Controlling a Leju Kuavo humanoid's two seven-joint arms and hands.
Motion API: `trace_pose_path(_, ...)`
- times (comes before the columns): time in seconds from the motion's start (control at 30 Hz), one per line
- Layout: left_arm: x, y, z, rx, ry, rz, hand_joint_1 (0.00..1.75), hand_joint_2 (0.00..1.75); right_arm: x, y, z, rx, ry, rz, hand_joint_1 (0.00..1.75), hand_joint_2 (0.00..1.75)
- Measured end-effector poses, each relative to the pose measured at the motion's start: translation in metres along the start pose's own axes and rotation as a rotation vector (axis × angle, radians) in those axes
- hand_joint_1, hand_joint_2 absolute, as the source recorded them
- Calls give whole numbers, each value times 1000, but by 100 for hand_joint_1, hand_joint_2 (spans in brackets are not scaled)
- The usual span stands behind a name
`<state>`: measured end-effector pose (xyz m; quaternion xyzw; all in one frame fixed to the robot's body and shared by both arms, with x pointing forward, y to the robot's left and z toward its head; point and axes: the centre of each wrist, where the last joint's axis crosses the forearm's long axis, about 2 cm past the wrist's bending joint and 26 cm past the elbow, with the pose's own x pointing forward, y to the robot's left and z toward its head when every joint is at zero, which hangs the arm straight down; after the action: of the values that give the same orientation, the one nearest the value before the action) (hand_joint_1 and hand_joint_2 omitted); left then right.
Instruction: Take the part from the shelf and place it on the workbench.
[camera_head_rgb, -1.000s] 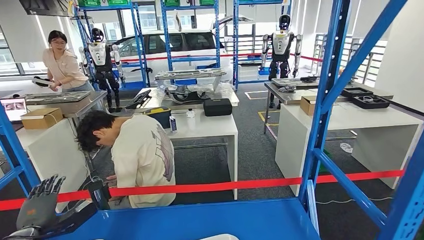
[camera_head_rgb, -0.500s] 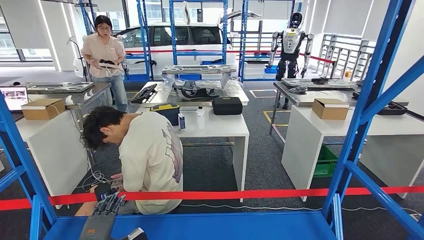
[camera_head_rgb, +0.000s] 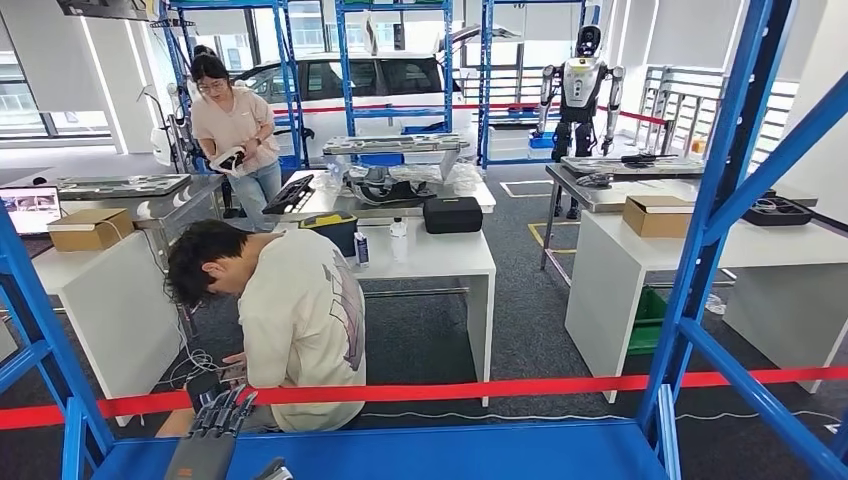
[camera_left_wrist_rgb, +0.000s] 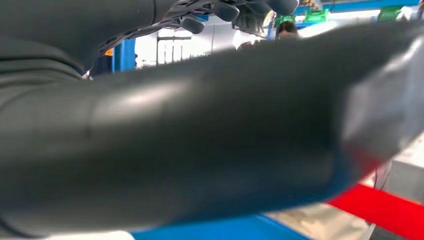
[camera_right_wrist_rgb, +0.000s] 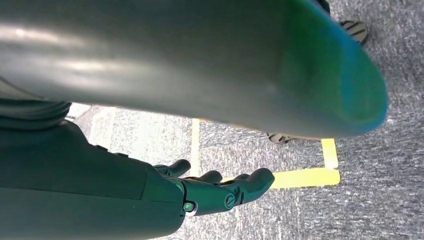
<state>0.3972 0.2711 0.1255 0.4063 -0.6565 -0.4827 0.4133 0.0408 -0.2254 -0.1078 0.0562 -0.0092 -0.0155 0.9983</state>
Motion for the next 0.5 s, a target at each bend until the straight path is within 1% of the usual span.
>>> trace_pose_path(0.2, 5, 2, -4, 6, -18, 2, 0, 0, 1, 0, 0, 3, -2, -6, 0, 0)
trace_pose_path(0.5, 18, 10, -18, 0, -45, 8, 0, 0, 3, 1, 0, 5, -6, -11, 0, 0)
